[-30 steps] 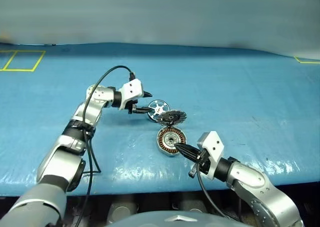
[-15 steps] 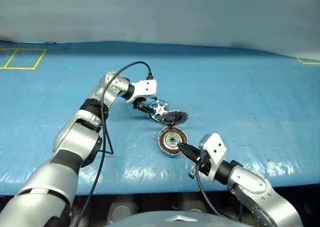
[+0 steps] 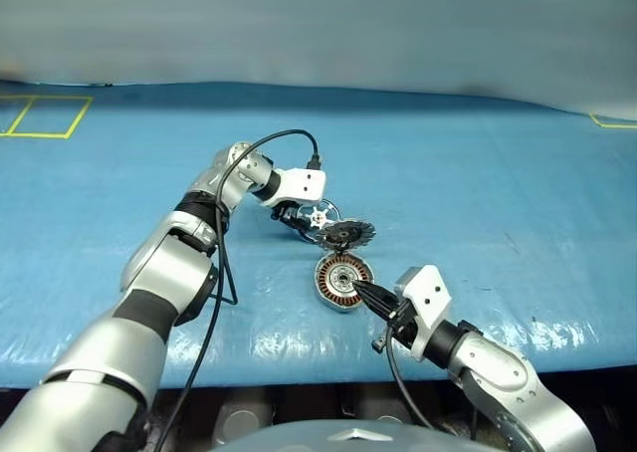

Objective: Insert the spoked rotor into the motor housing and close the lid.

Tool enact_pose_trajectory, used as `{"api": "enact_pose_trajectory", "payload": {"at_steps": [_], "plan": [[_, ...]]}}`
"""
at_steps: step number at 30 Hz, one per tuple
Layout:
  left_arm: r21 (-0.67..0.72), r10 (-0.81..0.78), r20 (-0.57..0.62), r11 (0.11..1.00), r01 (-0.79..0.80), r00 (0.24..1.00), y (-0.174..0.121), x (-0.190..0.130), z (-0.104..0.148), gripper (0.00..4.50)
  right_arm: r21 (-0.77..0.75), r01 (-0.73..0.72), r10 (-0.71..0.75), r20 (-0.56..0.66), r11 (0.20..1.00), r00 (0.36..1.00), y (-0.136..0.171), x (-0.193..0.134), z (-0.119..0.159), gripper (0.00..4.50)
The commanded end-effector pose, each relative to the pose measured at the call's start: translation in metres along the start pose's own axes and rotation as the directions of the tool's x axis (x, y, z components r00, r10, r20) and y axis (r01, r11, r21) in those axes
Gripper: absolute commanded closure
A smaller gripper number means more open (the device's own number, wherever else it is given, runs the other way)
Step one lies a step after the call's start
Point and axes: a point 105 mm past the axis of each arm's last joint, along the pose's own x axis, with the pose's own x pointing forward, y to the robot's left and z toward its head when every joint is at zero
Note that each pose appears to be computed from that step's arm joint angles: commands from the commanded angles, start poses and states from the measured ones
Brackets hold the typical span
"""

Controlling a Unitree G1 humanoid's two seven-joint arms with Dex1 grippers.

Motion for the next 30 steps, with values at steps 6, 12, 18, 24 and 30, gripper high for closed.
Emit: {"api": "enact_pose_trajectory", "payload": {"at_steps": [6, 12, 18, 24, 30], "plan": [[0.068, -0.005, -0.008, 0.998, 0.006, 1.0, 0.004, 0.003, 0.011, 1.53, -0.006, 0.031, -0.031, 0.031, 1.0, 0.999, 0.001, -0.002, 0.004, 4.48], [0.076, -0.003, -0.05, 0.997, 0.007, 0.999, 0.002, 0.01, 0.006, 1.53, -0.006, 0.054, -0.054, 0.024, 0.999, 0.998, -0.001, -0.002, 0.002, 4.48], [0.08, -0.007, -0.044, 0.997, 0.011, 0.999, -0.002, 0.014, 0.004, 2.66, -0.01, 0.077, -0.077, 0.017, 0.997, 0.997, -0.004, -0.002, 0.001, 4.5], [0.075, 0.014, -0.056, 0.997, -0.01, 0.998, -0.003, 0.016, -0.002, 2.71, -0.012, 0.078, -0.078, 0.018, 0.997, 0.997, -0.005, -0.002, 0.001, 4.5], [0.041, 0.069, -0.022, 0.997, -0.068, 0.997, -0.005, 0.011, -0.012, 2.71, -0.01, 0.062, -0.061, 0.03, 0.998, 0.998, -0.003, 0.002, 0.004, 4.5]]}}
